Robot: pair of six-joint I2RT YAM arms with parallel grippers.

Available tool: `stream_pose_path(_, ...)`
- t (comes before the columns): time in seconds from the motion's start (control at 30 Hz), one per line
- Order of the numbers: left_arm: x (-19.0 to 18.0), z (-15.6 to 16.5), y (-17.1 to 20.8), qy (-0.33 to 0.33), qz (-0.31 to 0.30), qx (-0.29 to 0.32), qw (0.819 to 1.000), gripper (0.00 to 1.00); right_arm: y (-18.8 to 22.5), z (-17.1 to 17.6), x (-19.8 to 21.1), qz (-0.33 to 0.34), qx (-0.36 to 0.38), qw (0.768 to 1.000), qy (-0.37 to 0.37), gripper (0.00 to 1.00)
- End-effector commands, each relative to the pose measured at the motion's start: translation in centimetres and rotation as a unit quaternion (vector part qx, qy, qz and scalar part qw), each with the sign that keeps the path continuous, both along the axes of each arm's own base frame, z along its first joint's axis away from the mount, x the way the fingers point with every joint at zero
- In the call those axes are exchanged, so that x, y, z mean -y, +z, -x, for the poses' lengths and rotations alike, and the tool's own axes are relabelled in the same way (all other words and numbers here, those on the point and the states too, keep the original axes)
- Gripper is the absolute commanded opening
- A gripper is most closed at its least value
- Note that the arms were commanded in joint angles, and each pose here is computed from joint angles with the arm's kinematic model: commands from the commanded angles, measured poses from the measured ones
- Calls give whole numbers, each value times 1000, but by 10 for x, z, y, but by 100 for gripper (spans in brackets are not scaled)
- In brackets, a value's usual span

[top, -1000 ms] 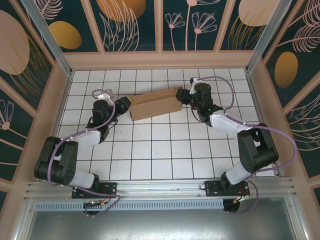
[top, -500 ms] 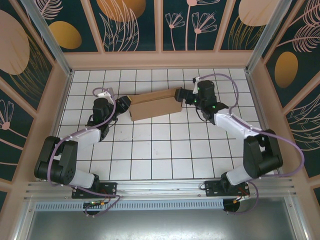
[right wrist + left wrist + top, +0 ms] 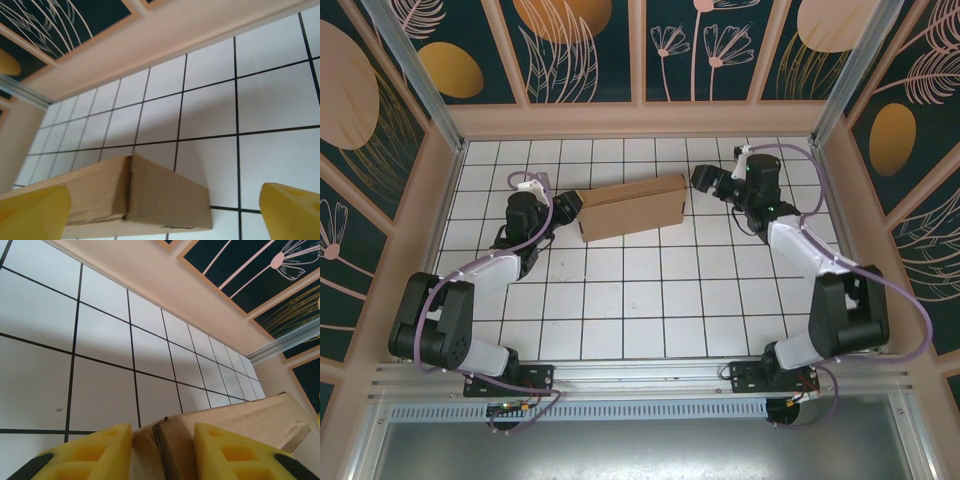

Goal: Fold the paper box

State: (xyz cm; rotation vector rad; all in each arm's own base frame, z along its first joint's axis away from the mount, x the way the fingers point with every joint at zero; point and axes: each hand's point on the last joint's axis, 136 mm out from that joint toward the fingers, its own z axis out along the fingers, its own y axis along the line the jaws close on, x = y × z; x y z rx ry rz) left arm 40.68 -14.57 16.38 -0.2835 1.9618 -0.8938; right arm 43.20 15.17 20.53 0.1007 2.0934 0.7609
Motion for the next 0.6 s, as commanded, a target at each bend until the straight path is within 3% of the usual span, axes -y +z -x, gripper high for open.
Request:
stream_pose_path(0.0,-8,21,-58,-3,-49,-98,994,36,0,2,-11,-21,-11,1000,15,99)
stream_pose_path(0.07,-7,21,-56,-4,-48,-97,994,36,-1,2,-20,-20,-12,999,48,97)
stream_pose_path(0.2,-8,20,-54,-5,-54,-94,994,36,1,5,-40,-36,-14,993,108,84)
stream_pose_path(0.3,-7,21,-54,-7,-54,-95,994,36,-5,4,-46,-43,-28,991,121,75)
stream_pose_path(0.57,-6,18,-53,-9,-53,-94,994,36,-40,-2,-46,-46,-68,990,119,65)
